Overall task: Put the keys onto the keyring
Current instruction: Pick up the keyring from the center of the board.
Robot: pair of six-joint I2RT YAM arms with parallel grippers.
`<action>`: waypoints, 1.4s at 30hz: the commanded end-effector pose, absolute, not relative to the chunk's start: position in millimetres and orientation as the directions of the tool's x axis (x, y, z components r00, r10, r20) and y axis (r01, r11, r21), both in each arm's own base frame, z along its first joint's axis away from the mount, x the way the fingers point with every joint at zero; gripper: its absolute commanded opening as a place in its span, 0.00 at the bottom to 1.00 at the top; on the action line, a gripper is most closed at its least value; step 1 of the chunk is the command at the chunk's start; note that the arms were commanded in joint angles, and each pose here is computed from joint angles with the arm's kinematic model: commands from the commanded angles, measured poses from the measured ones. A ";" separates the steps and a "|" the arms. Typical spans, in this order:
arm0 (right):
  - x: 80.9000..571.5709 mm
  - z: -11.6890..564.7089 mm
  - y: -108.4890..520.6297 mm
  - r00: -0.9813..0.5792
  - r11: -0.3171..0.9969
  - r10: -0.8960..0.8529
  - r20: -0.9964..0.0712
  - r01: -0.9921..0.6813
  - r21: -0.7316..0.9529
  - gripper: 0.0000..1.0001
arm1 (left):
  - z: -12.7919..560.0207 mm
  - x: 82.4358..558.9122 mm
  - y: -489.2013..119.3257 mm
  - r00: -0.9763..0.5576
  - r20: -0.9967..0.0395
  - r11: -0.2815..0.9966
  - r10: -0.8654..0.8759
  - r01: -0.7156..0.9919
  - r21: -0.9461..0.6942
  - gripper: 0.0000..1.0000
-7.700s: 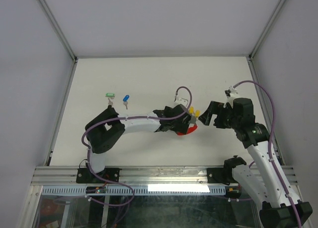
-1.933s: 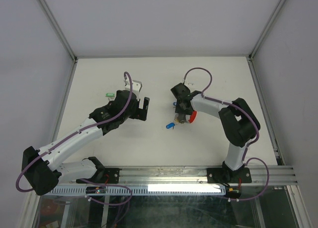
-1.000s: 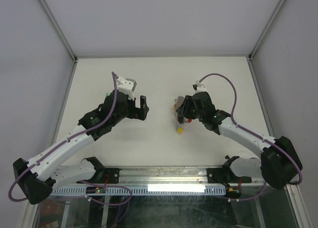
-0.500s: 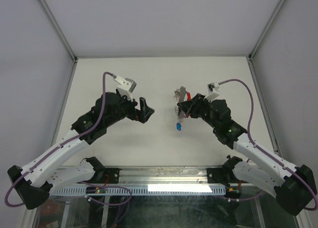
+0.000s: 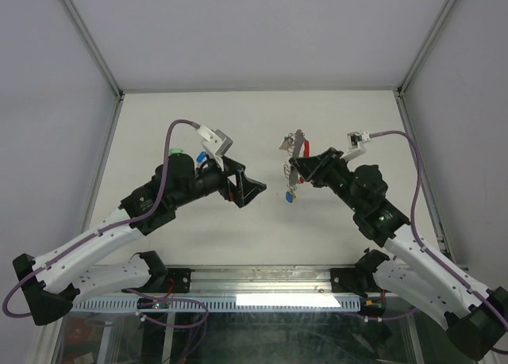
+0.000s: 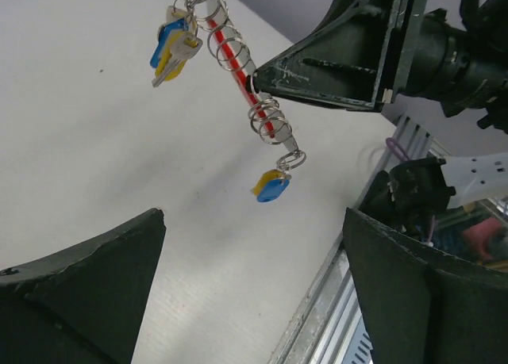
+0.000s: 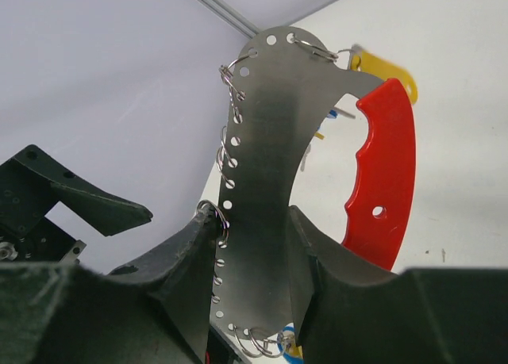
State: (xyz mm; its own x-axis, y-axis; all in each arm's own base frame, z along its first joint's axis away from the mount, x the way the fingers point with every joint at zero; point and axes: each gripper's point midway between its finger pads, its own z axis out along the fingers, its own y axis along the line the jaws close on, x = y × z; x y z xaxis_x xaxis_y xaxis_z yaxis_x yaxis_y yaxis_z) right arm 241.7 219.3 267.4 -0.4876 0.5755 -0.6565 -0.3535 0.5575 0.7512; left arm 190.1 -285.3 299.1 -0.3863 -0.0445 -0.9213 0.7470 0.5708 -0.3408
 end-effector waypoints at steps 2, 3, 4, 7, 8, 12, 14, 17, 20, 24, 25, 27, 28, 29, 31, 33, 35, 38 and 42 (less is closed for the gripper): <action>224.9 352.0 214.8 -0.404 0.421 0.665 -0.628 -0.491 0.763 0.18 | 360.5 169.4 -299.6 -0.276 -0.940 0.389 -0.199 0.859 -0.334 0.92; 222.7 357.3 214.1 -0.404 0.412 0.669 -0.624 -0.497 0.764 0.18 | 364.7 166.5 -299.8 -0.272 -0.938 0.370 -0.217 0.866 -0.337 0.92; 219.8 362.9 213.5 -0.403 0.400 0.674 -0.620 -0.506 0.764 0.18 | 367.6 163.9 -300.0 -0.270 -0.934 0.353 -0.233 0.872 -0.339 0.92; 213.1 379.8 213.0 -0.400 0.364 0.685 -0.609 -0.537 0.761 0.17 | 376.4 156.4 -302.0 -0.271 -0.925 0.301 -0.268 0.888 -0.347 0.92; 210.8 385.1 213.5 -0.401 0.351 0.687 -0.606 -0.547 0.760 0.17 | 378.7 153.4 -302.8 -0.270 -0.923 0.282 -0.273 0.895 -0.346 0.92; 202.0 408.0 215.0 -0.387 0.296 0.699 -0.602 -0.609 0.736 0.17 | 393.7 136.5 -306.6 -0.253 -0.919 0.176 -0.303 0.933 -0.315 0.84; 196.5 418.5 216.5 -0.379 0.266 0.701 -0.603 -0.646 0.715 0.17 | 399.5 126.9 -308.1 -0.244 -0.916 0.115 -0.318 0.949 -0.293 0.80; 186.9 433.4 219.0 -0.385 0.204 0.709 -0.591 -0.690 0.694 0.17 | 408.4 116.4 -309.3 -0.233 -0.911 0.048 -0.340 0.963 -0.264 0.78; 180.0 443.3 220.4 -0.388 0.162 0.712 -0.585 -0.720 0.674 0.17 | 412.9 115.0 -311.9 -0.227 -0.911 0.029 -0.344 0.967 -0.252 0.74; 173.2 452.4 221.2 -0.398 0.120 0.715 -0.575 -0.741 0.661 0.16 | 414.7 116.4 -316.4 -0.225 -0.914 0.020 -0.338 0.969 -0.246 0.65; 172.2 453.5 221.1 -0.400 0.114 0.715 -0.573 -0.742 0.661 0.16 | 415.2 116.1 -317.5 -0.224 -0.915 0.016 -0.336 0.970 -0.244 0.64; 170.8 456.6 220.2 -0.400 0.108 0.718 -0.569 -0.744 0.659 0.16 | 415.8 116.2 -319.8 -0.224 -0.916 0.007 -0.333 0.971 -0.240 0.63; 170.0 457.9 219.7 -0.400 0.105 0.720 -0.567 -0.745 0.658 0.16 | 416.3 115.7 -321.3 -0.223 -0.916 0.002 -0.332 0.971 -0.237 0.62; 168.9 459.9 219.1 -0.398 0.102 0.721 -0.567 -0.749 0.655 0.16 | 416.9 114.9 -323.2 -0.224 -0.917 -0.007 -0.330 0.972 -0.234 0.61; 168.1 461.5 218.6 -0.397 0.099 0.723 -0.566 -0.751 0.653 0.16 | 419.8 112.2 -326.4 -0.217 -0.920 -0.026 -0.328 0.975 -0.221 0.59; 167.1 463.0 218.3 -0.397 0.097 0.722 -0.566 -0.753 0.651 0.15 | 422.5 110.1 -329.0 -0.208 -0.922 -0.038 -0.328 0.978 -0.207 0.58; 165.4 464.9 217.6 -0.395 0.092 0.724 -0.566 -0.758 0.646 0.15 | 426.5 108.8 -330.8 -0.197 -0.923 -0.049 -0.331 0.980 -0.192 0.57; 161.4 468.3 215.5 -0.390 0.084 0.727 -0.565 -0.766 0.637 0.15 | 432.4 104.3 -333.0 -0.182 -0.926 -0.079 -0.331 0.983 -0.165 0.53; 154.5 474.0 212.3 -0.384 0.072 0.729 -0.567 -0.780 0.621 0.15 | 439.8 97.5 -335.0 -0.173 -0.928 -0.117 -0.329 0.983 -0.142 0.49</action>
